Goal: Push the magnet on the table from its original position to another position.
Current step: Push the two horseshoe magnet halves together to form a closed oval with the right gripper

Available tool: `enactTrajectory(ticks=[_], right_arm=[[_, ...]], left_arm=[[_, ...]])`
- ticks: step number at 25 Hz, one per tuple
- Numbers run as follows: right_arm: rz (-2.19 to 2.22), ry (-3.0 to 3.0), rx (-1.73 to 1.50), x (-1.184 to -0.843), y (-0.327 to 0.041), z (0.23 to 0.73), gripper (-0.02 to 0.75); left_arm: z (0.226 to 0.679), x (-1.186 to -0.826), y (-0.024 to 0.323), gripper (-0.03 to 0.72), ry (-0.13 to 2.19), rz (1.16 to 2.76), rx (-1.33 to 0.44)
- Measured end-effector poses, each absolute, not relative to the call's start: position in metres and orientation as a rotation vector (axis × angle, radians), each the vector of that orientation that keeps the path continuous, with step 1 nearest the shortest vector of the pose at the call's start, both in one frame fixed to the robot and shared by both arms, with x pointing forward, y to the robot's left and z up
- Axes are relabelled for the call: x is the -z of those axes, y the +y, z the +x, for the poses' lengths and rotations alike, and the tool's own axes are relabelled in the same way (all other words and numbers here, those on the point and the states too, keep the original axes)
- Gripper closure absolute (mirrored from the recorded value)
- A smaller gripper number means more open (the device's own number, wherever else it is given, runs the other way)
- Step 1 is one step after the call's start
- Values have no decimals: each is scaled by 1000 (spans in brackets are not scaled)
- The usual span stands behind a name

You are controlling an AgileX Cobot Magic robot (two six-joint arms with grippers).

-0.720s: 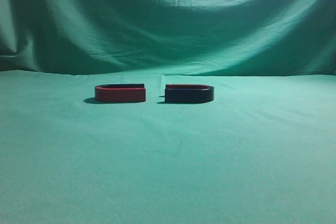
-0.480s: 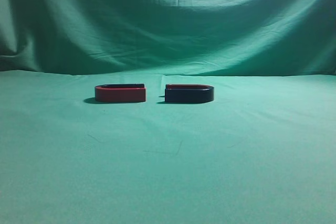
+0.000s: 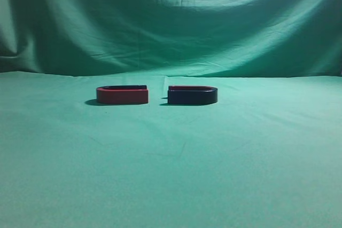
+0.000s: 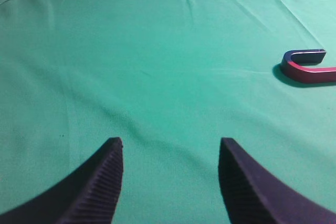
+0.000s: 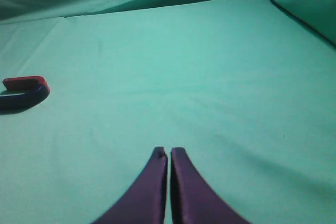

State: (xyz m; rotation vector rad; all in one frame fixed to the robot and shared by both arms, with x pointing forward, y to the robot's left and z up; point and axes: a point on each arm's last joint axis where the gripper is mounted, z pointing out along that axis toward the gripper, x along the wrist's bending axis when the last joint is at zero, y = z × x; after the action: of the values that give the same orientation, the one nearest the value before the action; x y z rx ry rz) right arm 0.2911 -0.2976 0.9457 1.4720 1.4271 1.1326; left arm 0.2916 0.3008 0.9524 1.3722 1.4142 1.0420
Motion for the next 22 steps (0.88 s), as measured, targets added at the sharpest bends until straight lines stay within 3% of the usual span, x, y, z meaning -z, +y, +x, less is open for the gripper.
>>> enactTrajectory(ticks=[9, 15, 22], right_arm=[[1427, 1317, -1274, -956, -295, 294, 738], [1118, 1023, -1575, -997, -292, 292, 738], [1231, 1134, -1421, -1069, -295, 293, 738]], left_arm=[[292, -952, 301, 316, 1414, 1372, -1042], [292, -952, 301, 316, 1414, 1372, -1042], [292, -952, 301, 316, 1414, 1372, -1042]])
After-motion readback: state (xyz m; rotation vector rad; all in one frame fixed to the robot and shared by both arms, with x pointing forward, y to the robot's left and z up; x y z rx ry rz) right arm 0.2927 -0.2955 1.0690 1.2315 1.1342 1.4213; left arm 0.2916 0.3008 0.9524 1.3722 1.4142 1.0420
